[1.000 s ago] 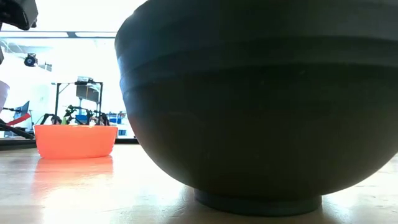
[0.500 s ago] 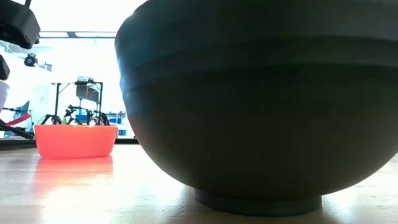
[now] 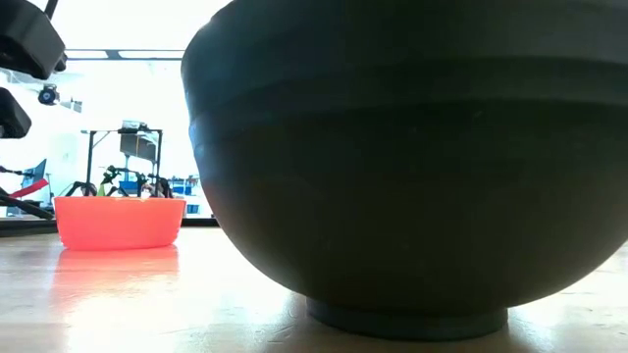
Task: Nest bowls inside each other
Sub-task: Stack the violet bowl on top of the green bowl
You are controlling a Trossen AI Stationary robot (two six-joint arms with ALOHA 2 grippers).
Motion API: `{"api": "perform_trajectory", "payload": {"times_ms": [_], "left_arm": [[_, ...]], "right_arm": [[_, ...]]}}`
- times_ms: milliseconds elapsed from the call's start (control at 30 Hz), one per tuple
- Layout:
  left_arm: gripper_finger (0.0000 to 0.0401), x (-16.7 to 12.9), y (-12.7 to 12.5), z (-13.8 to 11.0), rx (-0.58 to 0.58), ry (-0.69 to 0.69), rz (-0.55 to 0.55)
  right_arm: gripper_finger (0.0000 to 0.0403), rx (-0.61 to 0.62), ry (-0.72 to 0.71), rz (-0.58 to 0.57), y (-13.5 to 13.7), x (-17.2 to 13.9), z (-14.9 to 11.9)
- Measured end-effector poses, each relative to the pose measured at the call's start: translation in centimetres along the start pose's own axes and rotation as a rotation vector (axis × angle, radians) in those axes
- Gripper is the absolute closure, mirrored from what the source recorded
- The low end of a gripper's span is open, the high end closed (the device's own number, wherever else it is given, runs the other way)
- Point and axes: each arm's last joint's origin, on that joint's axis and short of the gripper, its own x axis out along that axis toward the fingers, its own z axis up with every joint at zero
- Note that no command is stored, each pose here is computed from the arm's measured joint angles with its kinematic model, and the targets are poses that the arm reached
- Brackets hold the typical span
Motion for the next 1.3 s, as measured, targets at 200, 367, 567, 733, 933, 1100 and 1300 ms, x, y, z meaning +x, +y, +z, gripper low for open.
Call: {"api": "perform_trajectory", "payload": {"times_ms": [200, 367, 567, 733, 933, 1100, 1300], "left_arm": [[0.0389, -0.6, 0.0, 0.0, -0.001, -0.005, -0.024], [0.0398, -1.9, 0.2, 0.3, -0.018, -0.033, -0.065], [0.0400, -3.9, 1.2, 1.2, -0.073, -0.102, -0.125], [0.0400, -6.8, 2.0, 3.1, -0.101, -0.297, -0.152], [0.0400, -10.9, 3.0, 7.6, -0.079, -0.695, -0.320], [0.0401, -12.0, 5.8, 11.4, -0.202, -0.860, -0.290], [0.0401, -13.6, 7.4, 17.3, -0.233, -0.793, -0.382]], "right_arm": [[0.0394, 0.000, 0.000, 0.000, 0.0, 0.0, 0.0], [0.0394, 0.000, 0.000, 0.000, 0.0, 0.0, 0.0], [0.0394, -0.015, -0.001, 0.000, 0.0, 0.0, 0.0], [0.0394, -0.001, -0.117, -0.024, 0.2, -0.5, 0.8], [0.0394, -0.053, -0.289, 0.009, 0.3, -2.4, 2.2], [0.0394, -0.067, -0.321, 0.030, -0.5, -3.9, 1.9], [0.0394, -0.008, -0.325, 0.085, -1.7, -5.2, 0.2]]}}
